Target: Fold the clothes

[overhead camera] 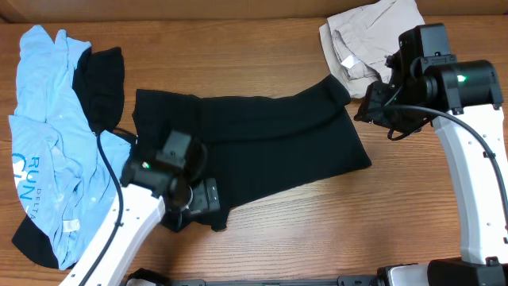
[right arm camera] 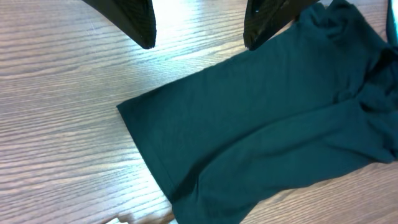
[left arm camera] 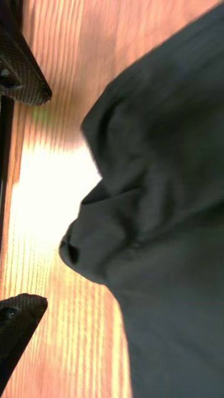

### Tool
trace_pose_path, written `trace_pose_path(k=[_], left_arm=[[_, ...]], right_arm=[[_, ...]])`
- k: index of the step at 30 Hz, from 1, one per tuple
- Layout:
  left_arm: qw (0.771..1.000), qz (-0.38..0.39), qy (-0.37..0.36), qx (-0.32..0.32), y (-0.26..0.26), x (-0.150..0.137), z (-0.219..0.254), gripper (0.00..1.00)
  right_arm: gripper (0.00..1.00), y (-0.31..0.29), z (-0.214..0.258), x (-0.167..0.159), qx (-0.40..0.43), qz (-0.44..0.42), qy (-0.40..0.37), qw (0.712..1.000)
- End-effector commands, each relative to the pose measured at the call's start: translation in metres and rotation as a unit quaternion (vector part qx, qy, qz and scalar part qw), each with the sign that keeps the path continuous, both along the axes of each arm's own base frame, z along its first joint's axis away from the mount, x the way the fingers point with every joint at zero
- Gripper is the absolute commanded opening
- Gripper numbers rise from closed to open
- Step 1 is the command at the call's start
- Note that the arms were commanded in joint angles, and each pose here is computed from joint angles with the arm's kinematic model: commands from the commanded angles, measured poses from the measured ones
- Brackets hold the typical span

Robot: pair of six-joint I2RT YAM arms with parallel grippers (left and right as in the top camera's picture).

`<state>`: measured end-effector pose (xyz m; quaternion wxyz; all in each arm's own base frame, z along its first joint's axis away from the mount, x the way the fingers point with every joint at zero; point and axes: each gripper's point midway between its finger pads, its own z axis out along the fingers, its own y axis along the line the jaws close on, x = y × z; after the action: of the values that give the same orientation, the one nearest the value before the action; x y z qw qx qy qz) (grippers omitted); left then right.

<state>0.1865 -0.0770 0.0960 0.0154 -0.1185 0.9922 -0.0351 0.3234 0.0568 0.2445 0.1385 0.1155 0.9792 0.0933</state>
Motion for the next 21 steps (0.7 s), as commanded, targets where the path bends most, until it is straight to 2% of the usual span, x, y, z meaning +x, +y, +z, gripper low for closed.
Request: trace_pose_path(k=[1, 9, 13, 16, 19, 21], left_arm=[[0.999, 0.040, 0.019, -0.008, -0.009, -0.019, -0.020, 1.00], [0.998, 0.054, 0.016, -0.013, -0.015, -0.033, -0.070, 0.98], [0.998, 0.063, 0.023, -0.012, -0.012, -0.042, -0.086, 0.91], [0.998, 0.063, 0.024, -0.013, -0.011, -0.044, -0.090, 0.81], [0.998, 0.062, 0.004, -0.019, -0.014, -0.035, -0.090, 0.71], [0.998, 0.063, -0.019, -0.015, -0.013, -0.024, -0.090, 0.71]], right_arm=[[0.49, -0.002, -0.004, -0.003, -0.001, -0.007, -0.003, 1.000], [0.49, -0.002, -0.024, -0.007, -0.006, 0.001, 0.017, 1.000], [0.49, -0.002, -0.024, -0.006, -0.006, 0.002, 0.016, 1.000], [0.49, -0.002, -0.024, -0.005, -0.005, 0.002, 0.013, 1.000], [0.49, -0.002, -0.023, -0.003, -0.005, 0.002, 0.010, 1.000], [0.49, -0.002, -0.023, -0.003, -0.005, 0.002, 0.010, 1.000]])
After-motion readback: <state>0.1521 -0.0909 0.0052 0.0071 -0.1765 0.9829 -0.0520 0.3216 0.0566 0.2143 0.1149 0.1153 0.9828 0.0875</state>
